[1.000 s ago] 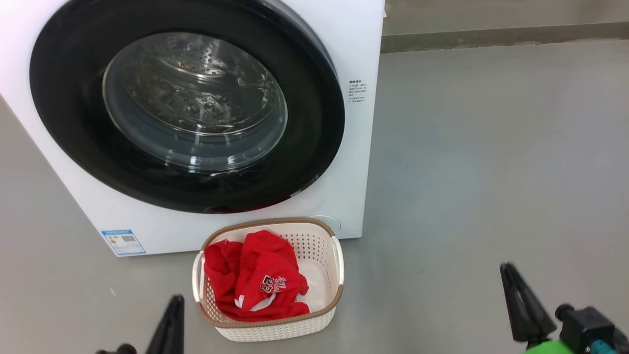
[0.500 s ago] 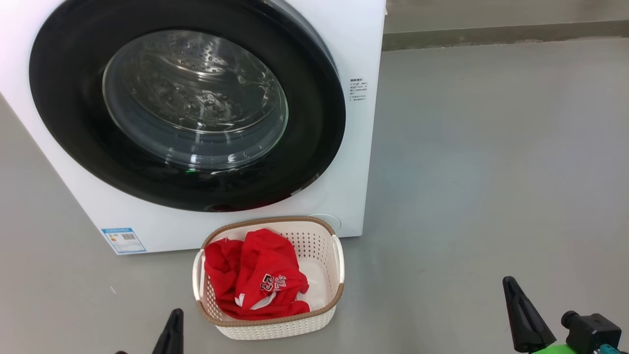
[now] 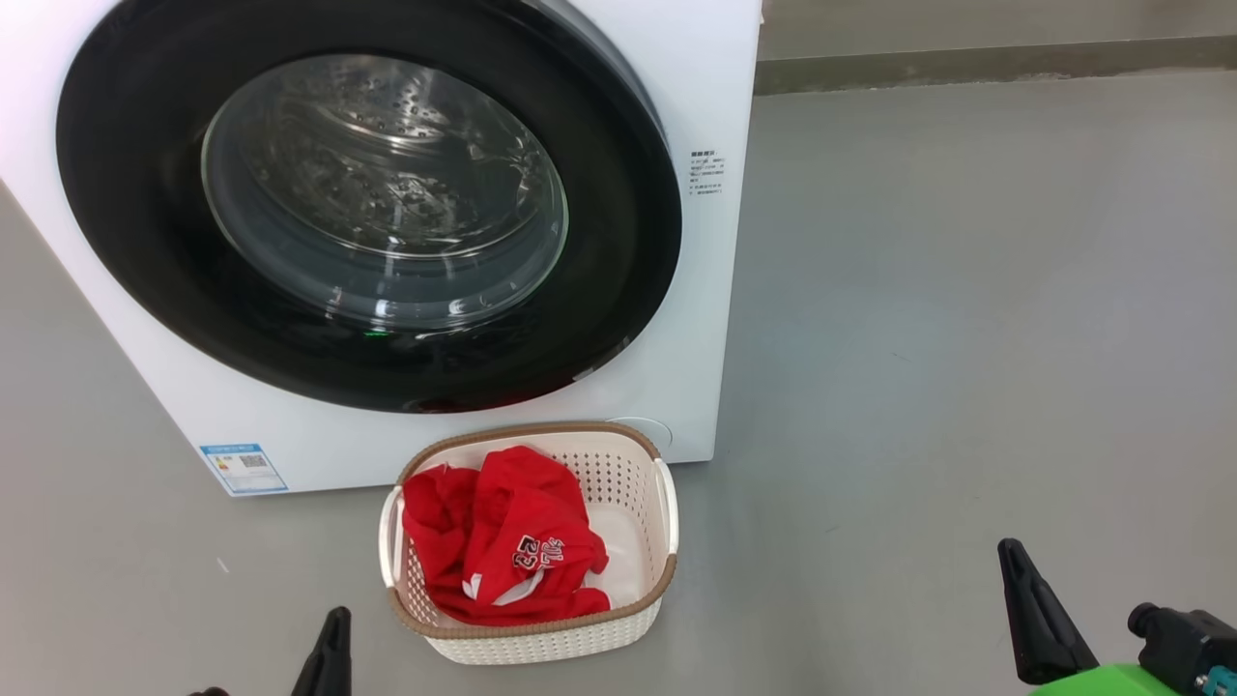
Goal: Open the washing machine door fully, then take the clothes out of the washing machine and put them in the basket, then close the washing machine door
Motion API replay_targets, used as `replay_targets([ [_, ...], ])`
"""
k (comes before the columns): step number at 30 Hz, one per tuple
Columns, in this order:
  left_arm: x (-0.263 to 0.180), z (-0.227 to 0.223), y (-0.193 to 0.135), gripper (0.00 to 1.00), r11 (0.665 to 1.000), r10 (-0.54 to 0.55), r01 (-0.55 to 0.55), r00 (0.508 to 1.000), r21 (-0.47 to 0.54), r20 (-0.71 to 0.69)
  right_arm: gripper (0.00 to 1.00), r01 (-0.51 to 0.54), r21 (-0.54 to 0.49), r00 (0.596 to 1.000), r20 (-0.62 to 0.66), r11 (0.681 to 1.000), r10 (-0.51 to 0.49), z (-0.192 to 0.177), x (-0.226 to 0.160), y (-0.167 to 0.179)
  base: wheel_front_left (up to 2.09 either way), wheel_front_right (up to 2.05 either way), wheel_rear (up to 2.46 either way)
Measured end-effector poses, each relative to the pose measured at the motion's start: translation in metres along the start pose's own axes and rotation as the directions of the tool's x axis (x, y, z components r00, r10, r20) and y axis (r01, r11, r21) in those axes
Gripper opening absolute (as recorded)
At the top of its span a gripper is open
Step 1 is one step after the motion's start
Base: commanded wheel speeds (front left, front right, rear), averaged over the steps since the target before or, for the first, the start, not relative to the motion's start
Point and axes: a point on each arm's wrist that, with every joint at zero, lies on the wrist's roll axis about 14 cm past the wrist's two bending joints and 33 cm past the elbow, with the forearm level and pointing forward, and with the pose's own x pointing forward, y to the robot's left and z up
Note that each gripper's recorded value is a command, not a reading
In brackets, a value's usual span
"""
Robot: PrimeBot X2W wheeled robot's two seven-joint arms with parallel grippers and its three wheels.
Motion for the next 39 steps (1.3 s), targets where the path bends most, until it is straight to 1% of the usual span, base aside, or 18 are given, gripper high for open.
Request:
replay_targets([
  [9,0.004,0.002,0.001,0.0,0.995,0.012,-0.012,1.0,-0.099,-0.002,0.0,0.012,0.091,1.0,-0.01,0.996,-0.011,0.001,0.005,-0.001,0.0,0.0,0.0],
  [20,0.005,0.0,0.007,0.0,0.977,0.035,-0.04,0.999,-0.207,-0.026,0.0,0.023,0.211,1.0,-0.014,0.977,-0.02,0.003,0.011,-0.001,0.0,0.0,0.0],
  [31,0.01,0.001,0.008,0.0,0.947,0.039,-0.048,0.999,-0.318,-0.036,0.0,0.034,0.329,0.999,-0.027,0.944,-0.027,0.003,0.015,-0.002,0.0,0.0,0.0],
  [39,0.012,0.001,0.011,0.0,0.917,0.047,-0.061,0.998,-0.394,-0.044,0.0,0.044,0.417,0.999,-0.035,0.908,-0.032,0.002,0.018,-0.002,0.0,0.0,0.0],
])
